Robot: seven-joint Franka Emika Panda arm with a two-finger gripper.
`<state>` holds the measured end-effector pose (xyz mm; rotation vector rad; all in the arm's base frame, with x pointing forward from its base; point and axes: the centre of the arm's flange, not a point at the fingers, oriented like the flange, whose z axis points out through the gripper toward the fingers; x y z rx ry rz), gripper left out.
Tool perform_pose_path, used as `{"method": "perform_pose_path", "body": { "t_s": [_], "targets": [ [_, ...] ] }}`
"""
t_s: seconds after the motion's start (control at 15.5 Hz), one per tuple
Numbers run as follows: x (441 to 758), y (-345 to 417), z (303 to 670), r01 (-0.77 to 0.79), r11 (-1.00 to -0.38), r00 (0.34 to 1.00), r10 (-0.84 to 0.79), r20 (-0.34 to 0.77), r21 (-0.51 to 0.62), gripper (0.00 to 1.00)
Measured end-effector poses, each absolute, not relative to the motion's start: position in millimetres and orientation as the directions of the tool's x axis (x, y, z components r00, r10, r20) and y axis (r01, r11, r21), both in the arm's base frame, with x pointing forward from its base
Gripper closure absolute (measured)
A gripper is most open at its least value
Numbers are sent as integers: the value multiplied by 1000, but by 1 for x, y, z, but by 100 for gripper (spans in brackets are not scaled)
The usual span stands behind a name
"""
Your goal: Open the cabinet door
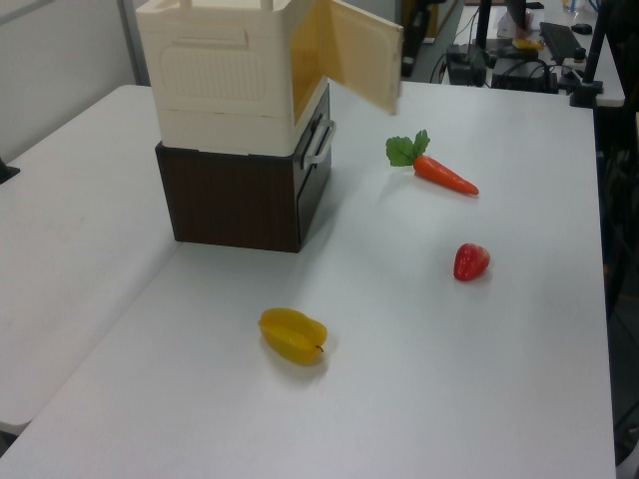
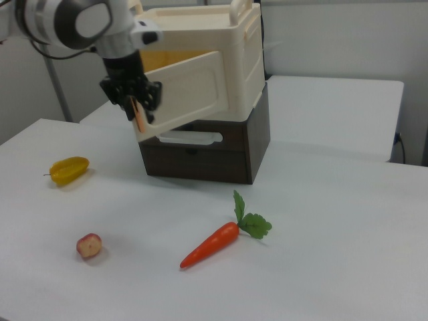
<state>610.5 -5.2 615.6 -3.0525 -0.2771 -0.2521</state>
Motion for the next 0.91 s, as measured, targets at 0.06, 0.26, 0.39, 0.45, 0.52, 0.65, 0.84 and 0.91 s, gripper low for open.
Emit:
{"method": "perform_pose_path", "body": {
  "t_s": [0.06, 0.26, 0.39, 0.45, 0.52, 0.65, 0.84, 0.91],
  "targets": [
    [607, -23, 614, 158, -986, 978, 148, 145, -56, 41],
    [593, -59, 611, 100, -992, 993, 95, 68, -75, 11],
    [580, -70, 610, 85, -994, 996, 85, -5, -67, 0],
    [574, -73, 610, 80, -996, 996, 82, -41, -49, 0],
    [567, -76, 611, 66, -998, 995, 67, -76, -26, 0],
    [558, -80, 615, 21, -1000, 993, 20, -113, 10, 0],
    [552, -81, 624, -3, -1000, 995, -5, -103, 18, 0],
    [551, -81, 626, -8, -1000, 995, -10, -100, 20, 0]
  ]
}}
